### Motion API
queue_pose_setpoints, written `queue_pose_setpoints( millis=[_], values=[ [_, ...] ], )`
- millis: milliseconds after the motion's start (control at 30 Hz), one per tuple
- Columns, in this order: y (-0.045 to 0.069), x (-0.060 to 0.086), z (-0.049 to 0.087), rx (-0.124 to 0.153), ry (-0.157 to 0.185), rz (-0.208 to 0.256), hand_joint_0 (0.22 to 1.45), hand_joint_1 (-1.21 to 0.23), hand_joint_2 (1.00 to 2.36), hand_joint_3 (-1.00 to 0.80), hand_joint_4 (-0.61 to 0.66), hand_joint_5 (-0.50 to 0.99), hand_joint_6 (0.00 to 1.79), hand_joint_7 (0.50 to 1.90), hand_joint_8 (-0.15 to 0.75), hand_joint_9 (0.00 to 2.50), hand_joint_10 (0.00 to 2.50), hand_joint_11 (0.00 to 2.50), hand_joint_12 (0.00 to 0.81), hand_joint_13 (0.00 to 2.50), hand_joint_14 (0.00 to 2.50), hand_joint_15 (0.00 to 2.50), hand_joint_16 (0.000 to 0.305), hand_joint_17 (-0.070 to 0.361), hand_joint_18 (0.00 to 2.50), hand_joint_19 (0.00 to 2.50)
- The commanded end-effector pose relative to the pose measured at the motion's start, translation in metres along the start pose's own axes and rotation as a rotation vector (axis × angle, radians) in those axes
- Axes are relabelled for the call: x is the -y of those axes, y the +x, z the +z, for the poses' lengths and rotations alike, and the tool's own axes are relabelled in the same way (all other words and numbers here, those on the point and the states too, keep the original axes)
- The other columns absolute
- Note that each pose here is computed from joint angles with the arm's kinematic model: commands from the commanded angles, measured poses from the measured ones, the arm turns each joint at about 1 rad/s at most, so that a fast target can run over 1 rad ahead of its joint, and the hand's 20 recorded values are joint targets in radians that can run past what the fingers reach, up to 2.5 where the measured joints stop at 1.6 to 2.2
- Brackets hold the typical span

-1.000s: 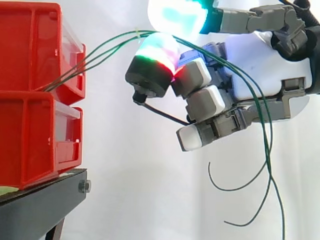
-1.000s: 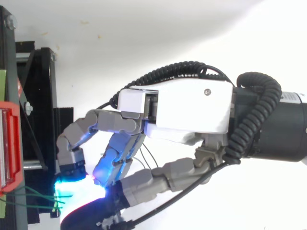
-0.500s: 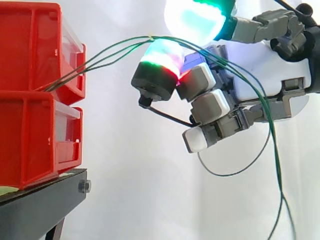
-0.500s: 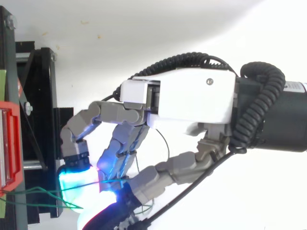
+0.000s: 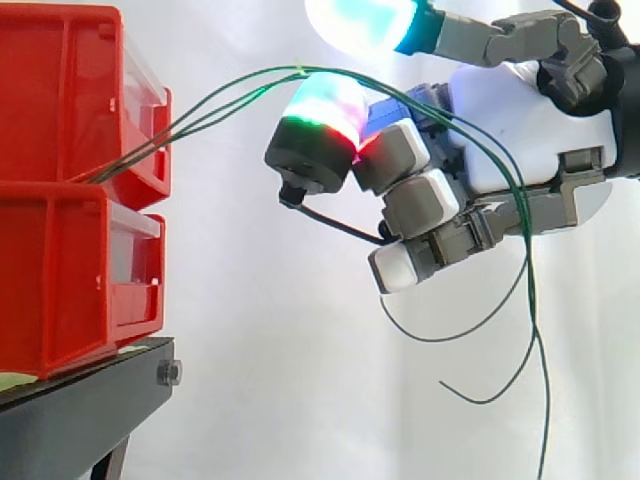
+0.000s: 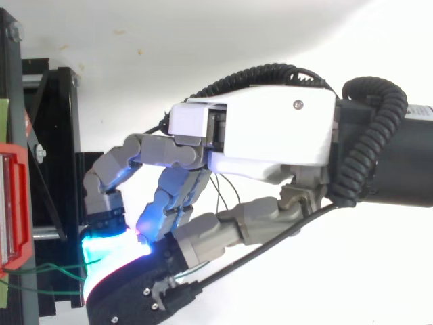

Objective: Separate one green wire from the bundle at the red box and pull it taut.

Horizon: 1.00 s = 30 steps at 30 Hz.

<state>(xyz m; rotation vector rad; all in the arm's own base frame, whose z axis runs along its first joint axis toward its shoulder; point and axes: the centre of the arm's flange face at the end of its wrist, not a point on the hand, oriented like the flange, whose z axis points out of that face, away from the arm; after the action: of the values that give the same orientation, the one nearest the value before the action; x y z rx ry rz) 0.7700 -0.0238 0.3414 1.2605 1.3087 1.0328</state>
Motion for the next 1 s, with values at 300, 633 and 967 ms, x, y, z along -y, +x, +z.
queue_pose_setpoints(
  millis=[300, 633, 967],
  values=[
    [-0.0007, -0.0001, 0.0000, -0.004, 0.000, -0.001, 0.63, -0.83, 1.00, -0.46, 0.16, -0.18, 0.89, 1.13, 0.284, 1.04, 0.02, 0.85, 0.334, 1.13, 0.02, 0.71, 0.048, 0.109, 0.85, 0.51],
    [-0.0046, 0.0000, -0.0002, -0.007, 0.003, 0.000, 0.72, -0.96, 1.00, -0.48, 0.14, -0.20, 0.90, 1.09, 0.254, 0.89, 0.02, 0.81, 0.325, 1.04, 0.02, 0.69, 0.047, 0.105, 0.83, 0.47],
    [-0.0066, -0.0004, -0.0002, -0.007, 0.003, -0.004, 0.52, -0.44, 1.00, -0.50, 0.15, -0.15, 0.81, 1.07, 0.292, 1.05, 0.02, 0.77, 0.358, 1.13, 0.02, 0.70, 0.052, 0.118, 0.87, 0.54]
  ],
)
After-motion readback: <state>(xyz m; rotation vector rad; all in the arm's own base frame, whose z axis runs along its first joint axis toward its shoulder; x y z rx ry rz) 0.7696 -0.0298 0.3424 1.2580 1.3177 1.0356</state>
